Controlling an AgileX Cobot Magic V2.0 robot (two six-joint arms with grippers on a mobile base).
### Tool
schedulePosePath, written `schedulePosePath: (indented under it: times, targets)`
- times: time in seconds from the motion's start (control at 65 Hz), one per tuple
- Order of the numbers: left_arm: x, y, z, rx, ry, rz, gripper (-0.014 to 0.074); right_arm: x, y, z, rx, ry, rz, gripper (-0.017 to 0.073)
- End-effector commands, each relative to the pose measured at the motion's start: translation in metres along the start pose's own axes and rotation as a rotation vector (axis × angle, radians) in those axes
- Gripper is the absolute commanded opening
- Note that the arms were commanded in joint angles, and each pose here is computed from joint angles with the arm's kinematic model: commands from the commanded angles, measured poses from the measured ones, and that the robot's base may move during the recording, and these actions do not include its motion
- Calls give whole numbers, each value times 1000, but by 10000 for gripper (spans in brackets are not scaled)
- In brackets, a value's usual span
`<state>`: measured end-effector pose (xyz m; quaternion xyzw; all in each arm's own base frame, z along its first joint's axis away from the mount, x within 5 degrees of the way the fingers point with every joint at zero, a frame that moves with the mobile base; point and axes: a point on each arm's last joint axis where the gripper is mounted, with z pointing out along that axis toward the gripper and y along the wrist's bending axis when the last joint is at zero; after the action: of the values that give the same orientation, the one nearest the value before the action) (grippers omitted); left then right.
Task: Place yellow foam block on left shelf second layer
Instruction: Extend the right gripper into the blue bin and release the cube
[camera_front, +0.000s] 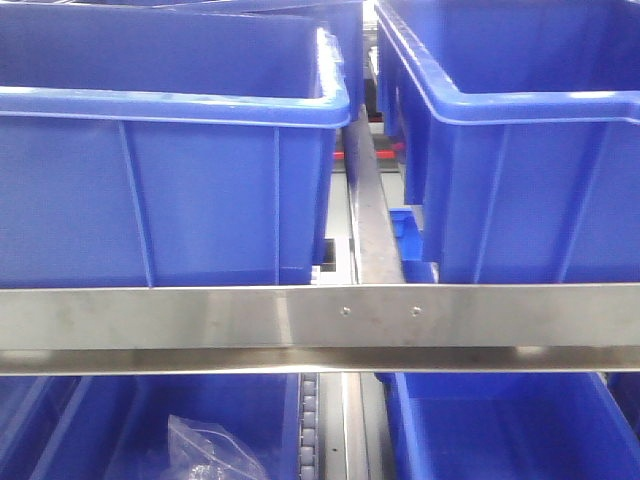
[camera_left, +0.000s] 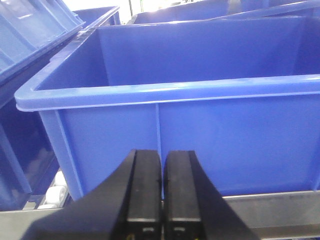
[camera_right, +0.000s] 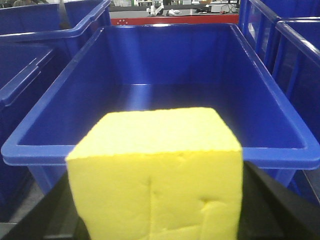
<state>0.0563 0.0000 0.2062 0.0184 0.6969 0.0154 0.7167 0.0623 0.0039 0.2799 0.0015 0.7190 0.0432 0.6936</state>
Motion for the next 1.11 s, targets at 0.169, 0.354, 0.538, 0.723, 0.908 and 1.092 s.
schedulePosePath:
  times: [0.169, 0.354, 0.538, 0.723, 0.908, 1.092]
  targets:
    - [0, -1, -1, 7, -77, -11, 136, -18, 0, -1, 2, -115, -8, 474]
    - [0, -1, -1, 7, -77, -11, 136, -19, 1, -1, 2, -127, -7, 474]
    - [0, -1, -1, 7, -77, -11, 136, -21, 1, 0, 1, -156, -7, 474]
    - [0, -1, -1, 7, -77, -11, 136, -36, 1, 22, 3, -148, -7, 474]
    - [0, -1, -1, 7, -77, -11, 136, -58, 2, 71, 9, -73, -7, 474]
    - [0, -1, -1, 7, -77, -11, 136, -67, 2, 126, 15, 22, -6, 474]
